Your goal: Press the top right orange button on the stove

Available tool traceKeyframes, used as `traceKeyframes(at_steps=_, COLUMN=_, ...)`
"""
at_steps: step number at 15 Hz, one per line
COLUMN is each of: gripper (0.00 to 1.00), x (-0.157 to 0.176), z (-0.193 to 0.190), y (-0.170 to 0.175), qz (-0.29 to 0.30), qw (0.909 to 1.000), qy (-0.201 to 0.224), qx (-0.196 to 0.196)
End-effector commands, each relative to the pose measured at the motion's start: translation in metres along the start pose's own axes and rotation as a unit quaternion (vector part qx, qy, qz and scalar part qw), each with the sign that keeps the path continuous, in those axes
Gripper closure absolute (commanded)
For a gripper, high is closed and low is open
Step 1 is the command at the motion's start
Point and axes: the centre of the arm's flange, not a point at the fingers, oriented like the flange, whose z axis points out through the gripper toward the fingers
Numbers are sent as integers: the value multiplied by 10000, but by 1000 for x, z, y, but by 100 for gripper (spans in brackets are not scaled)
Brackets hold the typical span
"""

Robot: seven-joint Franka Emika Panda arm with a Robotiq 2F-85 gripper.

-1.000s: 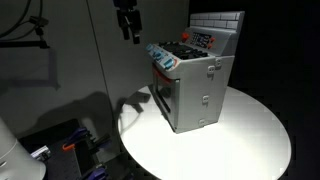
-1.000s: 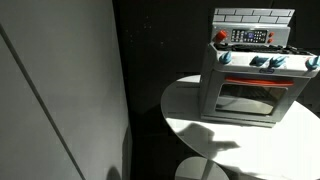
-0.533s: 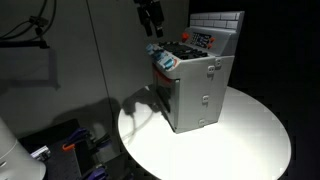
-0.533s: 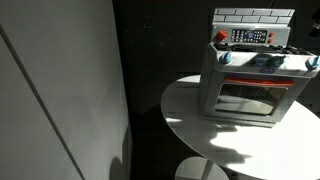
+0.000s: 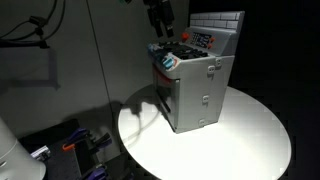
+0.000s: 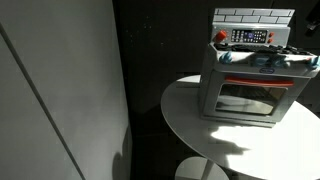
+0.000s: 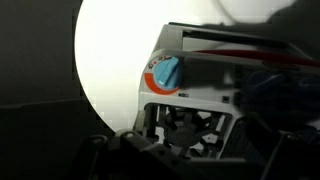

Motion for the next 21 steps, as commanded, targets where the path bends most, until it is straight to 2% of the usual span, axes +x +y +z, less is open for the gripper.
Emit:
traceKeyframes(at_steps=1, gripper=0, x=0, z=0, y=0, qz=-3, qw=10000, qy=1, qx=1)
traceKeyframes(at_steps=3, gripper=0, x=0, z=0, y=0, qz=-3, qw=10000, qy=1, qx=1)
traceKeyframes(at_steps=4, gripper=0, x=5, z=3, y=-1, qz=115, qw=9997, qy=170, qx=-103)
traceKeyframes(at_steps=12, gripper=0, x=48, z=16, y=0, qz=787, qw=9929, qy=883, qx=-110)
traceKeyframes(at_steps=21, gripper=0, x=106, z=37, y=8, qz=1496, qw=9815, qy=1146, qx=-342)
